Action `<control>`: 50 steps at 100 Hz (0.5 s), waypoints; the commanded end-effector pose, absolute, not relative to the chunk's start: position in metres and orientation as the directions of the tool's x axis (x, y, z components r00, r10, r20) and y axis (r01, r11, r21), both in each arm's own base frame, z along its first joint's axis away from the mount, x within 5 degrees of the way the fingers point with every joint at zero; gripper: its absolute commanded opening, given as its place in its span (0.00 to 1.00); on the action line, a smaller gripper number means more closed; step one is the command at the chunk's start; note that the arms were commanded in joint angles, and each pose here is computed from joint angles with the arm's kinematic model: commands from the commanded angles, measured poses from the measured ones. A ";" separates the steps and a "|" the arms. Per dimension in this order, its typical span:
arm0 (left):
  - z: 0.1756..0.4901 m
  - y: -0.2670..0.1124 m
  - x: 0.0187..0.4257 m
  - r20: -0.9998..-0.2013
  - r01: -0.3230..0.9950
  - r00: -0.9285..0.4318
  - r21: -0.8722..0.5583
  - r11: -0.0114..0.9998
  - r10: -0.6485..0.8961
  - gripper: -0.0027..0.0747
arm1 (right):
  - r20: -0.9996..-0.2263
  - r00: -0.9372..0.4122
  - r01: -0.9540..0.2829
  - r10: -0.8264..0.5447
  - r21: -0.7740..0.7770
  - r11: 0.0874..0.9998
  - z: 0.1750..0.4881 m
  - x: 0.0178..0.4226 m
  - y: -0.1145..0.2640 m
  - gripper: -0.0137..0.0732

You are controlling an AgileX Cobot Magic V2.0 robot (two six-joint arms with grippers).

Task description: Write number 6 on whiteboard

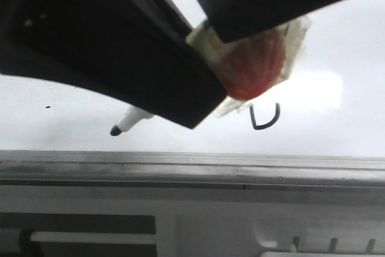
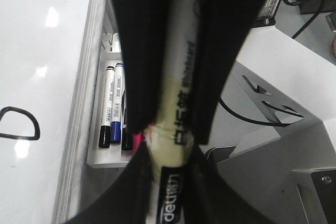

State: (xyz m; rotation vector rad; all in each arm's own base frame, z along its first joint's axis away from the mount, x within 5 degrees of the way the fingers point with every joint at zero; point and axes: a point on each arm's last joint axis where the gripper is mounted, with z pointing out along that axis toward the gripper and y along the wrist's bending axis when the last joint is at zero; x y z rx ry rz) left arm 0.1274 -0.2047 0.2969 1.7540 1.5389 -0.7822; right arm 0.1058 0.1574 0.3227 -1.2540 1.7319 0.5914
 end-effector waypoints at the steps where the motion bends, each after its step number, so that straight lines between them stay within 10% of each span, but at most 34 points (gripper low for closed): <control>1: 0.315 -0.208 0.130 -0.846 0.995 0.091 0.101 -0.009 0.526 0.01 | -0.904 -0.077 -0.908 -0.420 -0.109 0.403 0.339 0.107 0.159 0.11; 15: 0.314 -0.208 0.129 -0.845 0.995 0.089 0.094 -0.017 0.527 0.01 | -0.905 -0.080 -0.909 -0.418 -0.106 0.404 0.339 0.107 0.159 0.16; 37: 0.313 -0.208 0.127 -0.845 0.999 0.049 0.046 -0.019 0.532 0.01 | -0.905 -0.043 -0.899 -0.422 -0.149 0.412 0.343 0.107 0.153 0.71; 50: 0.308 -0.207 0.132 -0.853 0.995 -0.064 -0.016 0.096 0.518 0.01 | -0.926 0.002 -0.862 -0.377 -0.193 0.469 0.358 0.102 0.132 0.76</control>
